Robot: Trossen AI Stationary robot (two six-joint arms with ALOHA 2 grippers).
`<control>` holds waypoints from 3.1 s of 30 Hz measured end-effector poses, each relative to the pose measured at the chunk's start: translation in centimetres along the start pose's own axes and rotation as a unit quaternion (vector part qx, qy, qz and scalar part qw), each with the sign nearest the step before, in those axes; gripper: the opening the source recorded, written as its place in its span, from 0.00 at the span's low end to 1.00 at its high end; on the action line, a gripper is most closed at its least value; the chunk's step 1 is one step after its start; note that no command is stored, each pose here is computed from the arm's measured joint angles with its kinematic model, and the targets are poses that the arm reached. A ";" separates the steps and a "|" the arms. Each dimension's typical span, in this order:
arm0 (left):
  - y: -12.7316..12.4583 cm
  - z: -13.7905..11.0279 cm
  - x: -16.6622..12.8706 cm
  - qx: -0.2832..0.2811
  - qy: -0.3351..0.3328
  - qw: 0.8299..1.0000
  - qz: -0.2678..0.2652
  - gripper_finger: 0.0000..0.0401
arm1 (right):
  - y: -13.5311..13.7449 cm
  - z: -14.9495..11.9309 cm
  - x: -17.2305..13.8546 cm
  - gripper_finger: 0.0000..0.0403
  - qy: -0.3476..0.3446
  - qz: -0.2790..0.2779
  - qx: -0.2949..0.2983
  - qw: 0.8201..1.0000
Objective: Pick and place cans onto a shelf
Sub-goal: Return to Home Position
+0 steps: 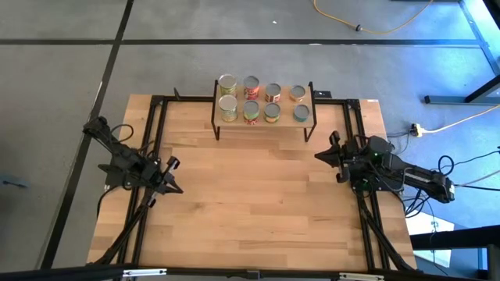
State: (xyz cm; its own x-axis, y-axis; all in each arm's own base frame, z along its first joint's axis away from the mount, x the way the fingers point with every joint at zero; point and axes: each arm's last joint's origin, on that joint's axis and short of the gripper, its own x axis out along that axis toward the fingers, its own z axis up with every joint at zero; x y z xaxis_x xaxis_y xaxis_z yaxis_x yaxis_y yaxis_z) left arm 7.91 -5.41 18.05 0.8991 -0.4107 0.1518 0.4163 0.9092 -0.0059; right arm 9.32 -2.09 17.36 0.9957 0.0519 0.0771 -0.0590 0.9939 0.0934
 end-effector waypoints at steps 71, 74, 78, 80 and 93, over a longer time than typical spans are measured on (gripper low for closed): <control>0.1 -1.0 0.0 0.002 0.050 0.999 0.014 0.00 | -0.2 -0.1 0.0 0.05 0.002 -0.040 0.015 0.999; 0.1 -1.0 0.0 0.002 0.050 0.999 0.014 0.00 | -0.2 -0.1 0.0 0.05 0.002 -0.040 0.015 0.999; 0.1 -1.0 0.0 0.002 0.050 0.999 0.014 0.00 | -0.2 -0.1 0.0 0.05 0.002 -0.040 0.015 0.999; 0.1 -1.0 0.0 0.002 0.050 0.999 0.014 0.00 | -0.2 -0.1 0.0 0.05 0.002 -0.040 0.015 0.999; 0.1 -1.0 0.0 0.003 0.050 0.999 0.014 0.00 | -0.2 -0.1 0.0 0.05 0.002 -0.040 0.015 0.999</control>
State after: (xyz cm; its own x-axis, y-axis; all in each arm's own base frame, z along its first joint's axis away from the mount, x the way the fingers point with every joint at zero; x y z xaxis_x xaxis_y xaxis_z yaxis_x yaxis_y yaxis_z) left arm 8.03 -5.40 17.06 0.9198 -0.3891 0.0512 0.3898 0.9209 -0.0038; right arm 9.34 -2.33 17.26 0.9976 -0.0278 0.0638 0.0195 0.9916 0.1281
